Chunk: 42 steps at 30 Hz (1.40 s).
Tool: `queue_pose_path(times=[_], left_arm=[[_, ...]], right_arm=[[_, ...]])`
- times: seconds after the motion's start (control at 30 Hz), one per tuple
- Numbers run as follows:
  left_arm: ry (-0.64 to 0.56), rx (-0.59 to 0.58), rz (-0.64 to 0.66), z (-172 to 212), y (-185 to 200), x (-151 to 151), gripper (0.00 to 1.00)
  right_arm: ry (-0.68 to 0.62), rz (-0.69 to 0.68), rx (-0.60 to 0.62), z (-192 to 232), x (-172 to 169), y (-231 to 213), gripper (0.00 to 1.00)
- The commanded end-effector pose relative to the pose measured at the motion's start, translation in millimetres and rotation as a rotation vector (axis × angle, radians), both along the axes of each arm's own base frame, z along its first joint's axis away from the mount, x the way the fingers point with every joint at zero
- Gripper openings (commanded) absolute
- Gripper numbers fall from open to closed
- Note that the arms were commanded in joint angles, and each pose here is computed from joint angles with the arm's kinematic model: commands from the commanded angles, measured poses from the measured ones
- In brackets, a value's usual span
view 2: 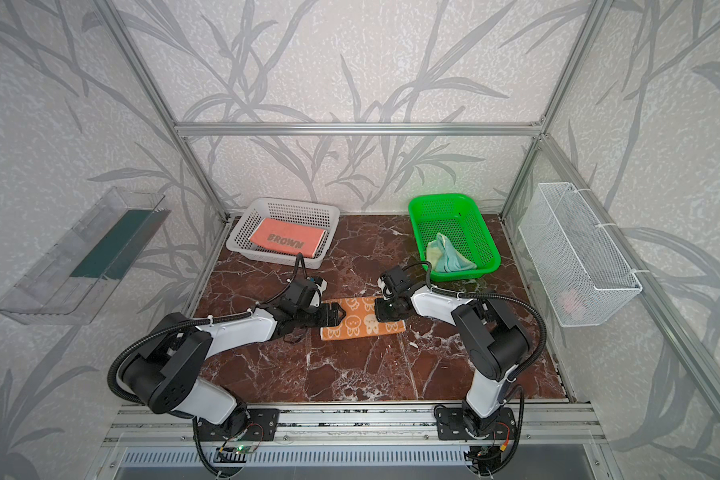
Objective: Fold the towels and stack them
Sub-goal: 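Grasp the ends of the folded orange towel with both grippers, then carry the orange towel to the white basket with left gripper while right releases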
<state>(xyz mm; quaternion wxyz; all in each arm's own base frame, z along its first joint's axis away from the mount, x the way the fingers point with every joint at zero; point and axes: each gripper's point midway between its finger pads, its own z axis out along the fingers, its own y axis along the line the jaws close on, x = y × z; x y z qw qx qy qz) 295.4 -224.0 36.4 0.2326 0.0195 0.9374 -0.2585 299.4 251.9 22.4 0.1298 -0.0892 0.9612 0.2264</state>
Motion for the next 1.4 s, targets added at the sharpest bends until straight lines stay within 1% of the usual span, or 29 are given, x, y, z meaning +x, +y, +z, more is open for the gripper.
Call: queue_pose_path(times=[0.0, 0.07, 0.17, 0.2, 0.23, 0.27, 0.3, 0.33, 0.4, 0.5, 0.57, 0.6, 0.63, 0.7, 0.8, 0.93, 1.0, 1.07, 1.2, 1.27, 1.3, 1.33, 1.37], left_arm=[[0.146, 0.049, 0.004, -36, 4, -29, 0.87], [0.15, 0.048, 0.011, -39, 3, -28, 0.86], [0.152, 0.044, 0.016, -43, 1, -26, 0.79], [0.15, 0.037, 0.016, -44, 0, -25, 0.76], [0.148, 0.029, 0.012, -45, -3, -25, 0.71], [0.15, 0.025, 0.008, -45, -4, -25, 0.7], [0.15, 0.021, 0.005, -46, -6, -25, 0.66], [0.148, 0.014, 0.0, -46, -8, -24, 0.59], [0.15, 0.01, -0.007, -46, -9, -24, 0.49], [0.148, 0.015, -0.013, -47, -10, -23, 0.37], [0.152, 0.031, -0.027, -47, -10, -23, 0.24], [0.158, 0.042, -0.035, -49, -11, -23, 0.21], [0.161, 0.051, -0.042, -49, -11, -22, 0.14], [0.162, 0.068, -0.052, -49, -12, -20, 0.06], [0.15, 0.095, -0.061, -45, -11, -16, 0.0], [0.114, 0.157, -0.098, -32, -12, -6, 0.0], [0.102, 0.206, -0.123, -23, -12, -1, 0.0], [0.08, 0.273, -0.131, -16, -8, 6, 0.0], [0.033, 0.313, -0.158, 5, -11, 20, 0.0], [0.004, 0.327, -0.18, 20, -15, 29, 0.0], [-0.008, 0.34, -0.189, 26, -16, 33, 0.0], [-0.022, 0.354, -0.201, 33, -17, 38, 0.0], [-0.03, 0.366, -0.213, 38, -18, 43, 0.0]], right_arm=[[0.043, -0.001, -0.032, -14, -6, -2, 0.17], [0.044, 0.001, -0.034, -15, -6, -2, 0.17], [0.053, 0.001, -0.036, -18, -8, -3, 0.17], [0.057, 0.003, -0.035, -19, -9, -3, 0.17], [0.058, 0.006, -0.032, -19, -10, -3, 0.17], [0.059, 0.006, -0.032, -20, -10, -3, 0.17], [0.064, 0.008, -0.033, -21, -12, -3, 0.17], [0.064, 0.01, -0.035, -21, -12, -3, 0.17], [0.064, 0.01, -0.035, -22, -13, -3, 0.17], [0.066, 0.012, -0.036, -23, -13, -3, 0.17], [0.067, 0.014, -0.036, -23, -14, -3, 0.17], [0.065, 0.015, -0.035, -22, -14, -2, 0.17], [0.066, 0.014, -0.034, -22, -13, -2, 0.17], [0.06, 0.019, -0.03, -20, -13, -1, 0.17], [0.039, 0.023, -0.024, -13, -10, 0, 0.17], [-0.029, 0.033, -0.039, 4, -1, -2, 0.2], [-0.067, 0.042, -0.041, 14, 4, -2, 0.26], [-0.12, 0.046, -0.044, 28, 11, -3, 0.35], [-0.246, 0.064, -0.059, 58, 20, -9, 0.51], [-0.317, 0.075, -0.087, 73, 23, -18, 0.6], [-0.345, 0.076, -0.103, 78, 23, -22, 0.66], [-0.386, 0.084, -0.112, 87, 24, -27, 0.75], [-0.42, 0.087, -0.121, 93, 24, -31, 0.87]])
